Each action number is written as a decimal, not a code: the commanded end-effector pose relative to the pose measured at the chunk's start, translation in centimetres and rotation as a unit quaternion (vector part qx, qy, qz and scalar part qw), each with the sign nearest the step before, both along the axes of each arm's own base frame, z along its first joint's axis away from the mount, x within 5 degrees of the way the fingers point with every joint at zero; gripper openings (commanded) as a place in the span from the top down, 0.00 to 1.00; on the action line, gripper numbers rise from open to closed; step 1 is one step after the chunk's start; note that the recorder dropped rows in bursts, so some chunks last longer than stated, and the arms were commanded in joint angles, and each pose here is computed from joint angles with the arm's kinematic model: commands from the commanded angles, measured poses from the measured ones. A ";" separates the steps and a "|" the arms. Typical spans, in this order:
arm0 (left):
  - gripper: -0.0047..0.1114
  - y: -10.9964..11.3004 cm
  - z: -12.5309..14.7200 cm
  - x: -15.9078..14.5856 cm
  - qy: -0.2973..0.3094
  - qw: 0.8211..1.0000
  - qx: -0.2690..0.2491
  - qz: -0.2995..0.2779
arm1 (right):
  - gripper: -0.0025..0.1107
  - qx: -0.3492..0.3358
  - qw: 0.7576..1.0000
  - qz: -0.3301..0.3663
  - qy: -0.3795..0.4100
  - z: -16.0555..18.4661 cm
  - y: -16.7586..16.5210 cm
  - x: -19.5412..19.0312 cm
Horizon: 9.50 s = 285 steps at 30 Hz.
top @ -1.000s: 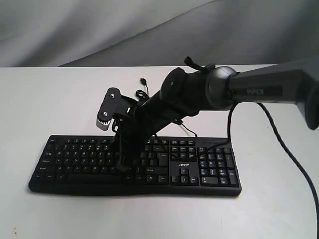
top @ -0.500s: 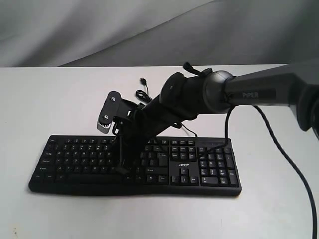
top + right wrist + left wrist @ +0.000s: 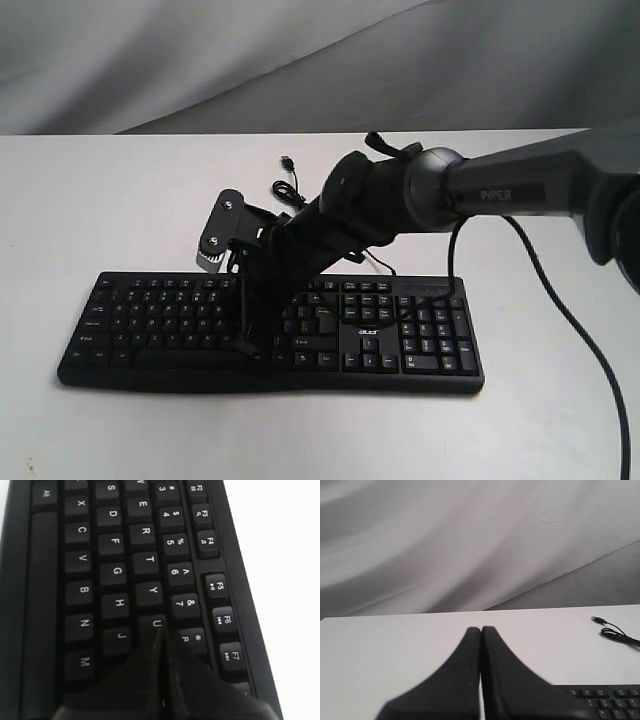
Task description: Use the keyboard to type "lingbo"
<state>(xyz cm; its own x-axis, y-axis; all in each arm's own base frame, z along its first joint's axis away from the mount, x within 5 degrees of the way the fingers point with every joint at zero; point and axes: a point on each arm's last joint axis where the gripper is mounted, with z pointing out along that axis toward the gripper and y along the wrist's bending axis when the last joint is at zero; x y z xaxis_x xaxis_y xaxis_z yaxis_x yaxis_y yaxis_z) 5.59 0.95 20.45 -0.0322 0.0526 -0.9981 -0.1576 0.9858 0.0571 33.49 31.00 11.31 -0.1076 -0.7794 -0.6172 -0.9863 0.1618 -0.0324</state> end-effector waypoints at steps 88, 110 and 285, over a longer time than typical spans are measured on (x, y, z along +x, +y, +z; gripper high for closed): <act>0.96 0.0 -0.1 0.0 -0.004 1.000 0.000 -0.004 | 0.98 0.013 0.998 0.060 0.010 0.4 5.0 -0.6; 0.96 0.0 -0.1 0.0 -0.004 1.000 0.000 -0.004 | 0.98 -0.015 0.997 0.073 0.015 1.2 4.4 -2.3; 0.96 0.0 -0.1 0.0 -0.004 1.000 0.000 -0.004 | 0.98 0.340 0.641 -0.640 -0.254 9.9 -31.3 -27.3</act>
<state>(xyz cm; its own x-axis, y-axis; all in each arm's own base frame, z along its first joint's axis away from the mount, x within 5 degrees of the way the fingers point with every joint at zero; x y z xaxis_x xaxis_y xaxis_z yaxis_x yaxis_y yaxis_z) 5.59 0.95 20.45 -0.0322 0.0526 -0.9981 -0.1576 0.9858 0.0571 6.24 -0.24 22.92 -0.0091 0.2641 -0.9645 0.0575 0.9630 0.2632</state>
